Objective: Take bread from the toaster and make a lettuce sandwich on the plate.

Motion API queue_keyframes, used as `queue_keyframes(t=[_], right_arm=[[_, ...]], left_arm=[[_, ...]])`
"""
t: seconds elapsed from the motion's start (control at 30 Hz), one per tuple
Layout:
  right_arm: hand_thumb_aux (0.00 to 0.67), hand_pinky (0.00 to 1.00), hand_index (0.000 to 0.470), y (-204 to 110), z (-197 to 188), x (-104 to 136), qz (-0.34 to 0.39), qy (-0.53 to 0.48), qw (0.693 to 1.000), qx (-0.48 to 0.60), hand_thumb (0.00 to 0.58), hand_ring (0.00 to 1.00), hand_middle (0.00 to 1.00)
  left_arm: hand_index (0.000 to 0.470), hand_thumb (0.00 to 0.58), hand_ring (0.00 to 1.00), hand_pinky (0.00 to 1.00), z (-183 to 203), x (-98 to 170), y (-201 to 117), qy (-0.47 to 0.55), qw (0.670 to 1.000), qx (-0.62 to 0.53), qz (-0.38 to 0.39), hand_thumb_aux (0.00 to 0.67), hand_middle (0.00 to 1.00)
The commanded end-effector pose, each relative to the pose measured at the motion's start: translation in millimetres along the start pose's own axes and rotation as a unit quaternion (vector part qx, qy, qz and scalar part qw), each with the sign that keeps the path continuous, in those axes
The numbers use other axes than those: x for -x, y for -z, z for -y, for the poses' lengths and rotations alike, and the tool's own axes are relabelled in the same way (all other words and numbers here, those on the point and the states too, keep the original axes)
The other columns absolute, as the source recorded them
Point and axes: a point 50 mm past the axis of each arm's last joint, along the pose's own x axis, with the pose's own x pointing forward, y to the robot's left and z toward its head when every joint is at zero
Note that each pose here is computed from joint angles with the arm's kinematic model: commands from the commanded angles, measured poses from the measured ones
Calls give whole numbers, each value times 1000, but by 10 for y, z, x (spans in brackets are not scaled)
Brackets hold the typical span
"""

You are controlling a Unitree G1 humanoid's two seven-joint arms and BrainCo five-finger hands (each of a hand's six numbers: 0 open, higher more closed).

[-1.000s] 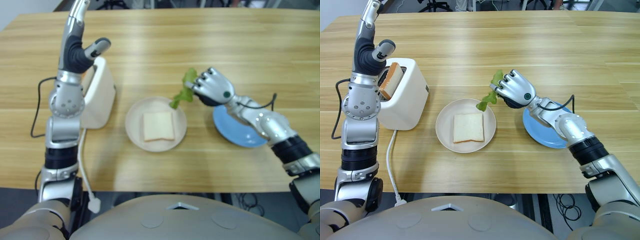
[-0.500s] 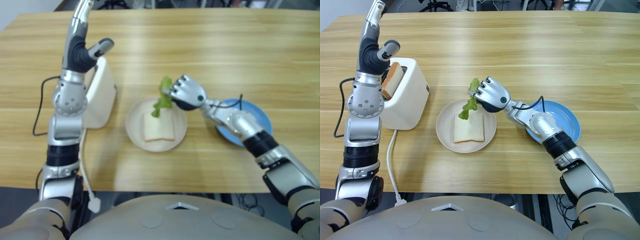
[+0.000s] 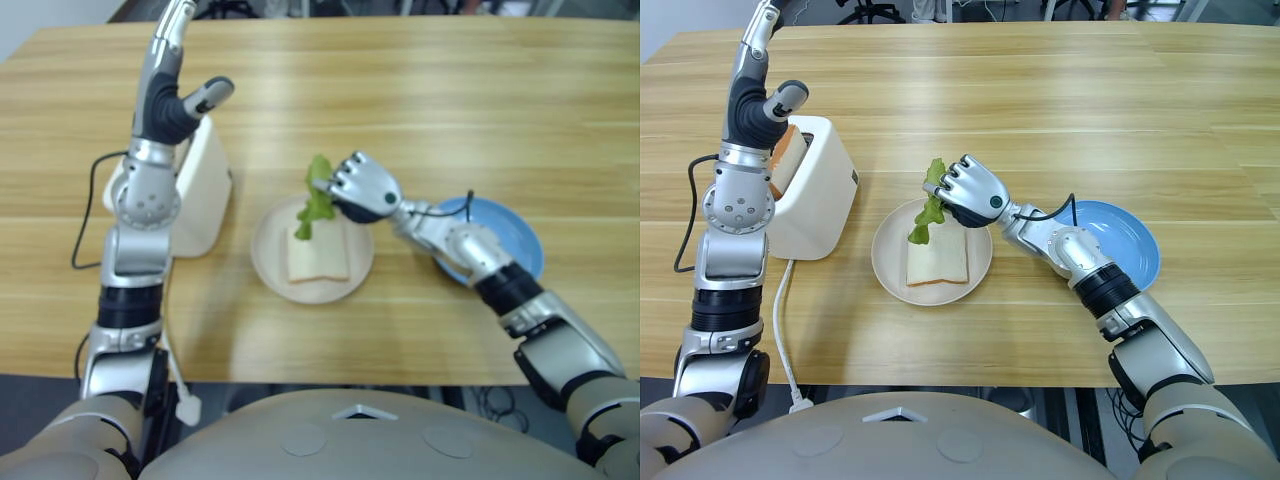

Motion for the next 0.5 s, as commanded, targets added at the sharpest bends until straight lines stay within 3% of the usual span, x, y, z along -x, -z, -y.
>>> queue_keyframes(t=[0.03, 0.5], right_arm=[[670, 1000, 460, -42, -46, 8, 2, -11, 1000, -20, 580, 1000, 1000], [670, 1000, 460, -171, -248, 83, 9, -70, 995, -70, 580, 1000, 1000]], left_arm=[[0, 0, 0, 0, 13, -17, 27, 5, 1000, 0, -2, 0, 0], [0, 0, 0, 0, 26, -22, 9, 9, 1000, 3, 1, 0, 0]])
